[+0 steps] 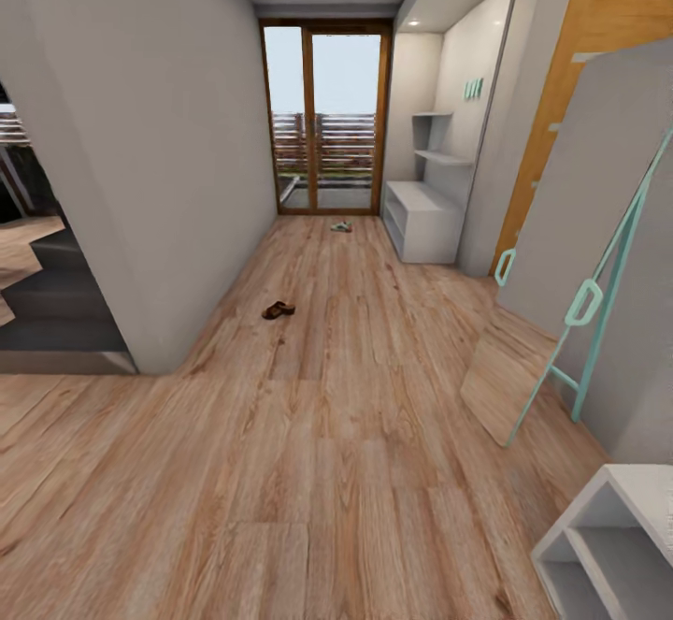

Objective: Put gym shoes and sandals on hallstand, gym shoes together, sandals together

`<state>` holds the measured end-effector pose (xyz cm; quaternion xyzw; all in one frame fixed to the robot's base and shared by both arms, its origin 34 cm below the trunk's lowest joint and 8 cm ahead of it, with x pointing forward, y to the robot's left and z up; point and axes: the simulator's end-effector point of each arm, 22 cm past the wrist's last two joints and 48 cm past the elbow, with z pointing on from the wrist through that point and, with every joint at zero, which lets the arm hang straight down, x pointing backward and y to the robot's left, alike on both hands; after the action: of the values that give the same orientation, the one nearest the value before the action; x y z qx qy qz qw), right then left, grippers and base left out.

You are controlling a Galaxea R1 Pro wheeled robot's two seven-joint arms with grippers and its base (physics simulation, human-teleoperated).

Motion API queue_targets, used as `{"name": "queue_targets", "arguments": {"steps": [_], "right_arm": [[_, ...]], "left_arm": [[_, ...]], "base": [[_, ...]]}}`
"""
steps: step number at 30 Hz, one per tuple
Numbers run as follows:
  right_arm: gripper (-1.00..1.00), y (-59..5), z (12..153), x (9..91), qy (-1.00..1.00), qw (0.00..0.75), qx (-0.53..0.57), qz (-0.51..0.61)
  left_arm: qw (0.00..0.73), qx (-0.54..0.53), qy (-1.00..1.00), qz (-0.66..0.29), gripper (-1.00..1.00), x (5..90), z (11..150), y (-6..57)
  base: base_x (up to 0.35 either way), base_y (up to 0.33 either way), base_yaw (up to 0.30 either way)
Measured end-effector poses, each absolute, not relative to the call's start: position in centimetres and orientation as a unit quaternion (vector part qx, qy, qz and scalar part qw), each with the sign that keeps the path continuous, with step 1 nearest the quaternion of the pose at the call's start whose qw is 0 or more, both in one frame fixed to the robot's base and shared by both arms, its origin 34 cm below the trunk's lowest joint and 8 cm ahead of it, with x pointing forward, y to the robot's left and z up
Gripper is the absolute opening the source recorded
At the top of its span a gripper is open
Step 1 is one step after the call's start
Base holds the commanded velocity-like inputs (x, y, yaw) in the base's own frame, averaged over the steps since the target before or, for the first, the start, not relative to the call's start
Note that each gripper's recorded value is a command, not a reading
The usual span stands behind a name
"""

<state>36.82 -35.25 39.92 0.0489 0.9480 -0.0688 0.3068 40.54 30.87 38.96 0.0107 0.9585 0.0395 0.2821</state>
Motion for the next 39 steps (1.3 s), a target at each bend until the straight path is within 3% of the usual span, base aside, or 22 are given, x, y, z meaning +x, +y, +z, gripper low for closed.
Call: {"name": "queue_targets", "arguments": {"steps": [12,39], "right_arm": [[1.00,-35.3,37.1,36.0,0.950,0.299,0.048,-0.069],[1.00,-35.3,30.6,33.6,0.956,0.280,0.046,-0.071]], "left_arm": [[0.274,0.011,0.961,0.039,1.00,39.6,36.1,30.9],[0.254,0.012,0.966,0.039,1.00,37.2,29.4,30.9]], "base": [[0.000,0.000,-0.134],[0.000,0.000,-0.005]]}}
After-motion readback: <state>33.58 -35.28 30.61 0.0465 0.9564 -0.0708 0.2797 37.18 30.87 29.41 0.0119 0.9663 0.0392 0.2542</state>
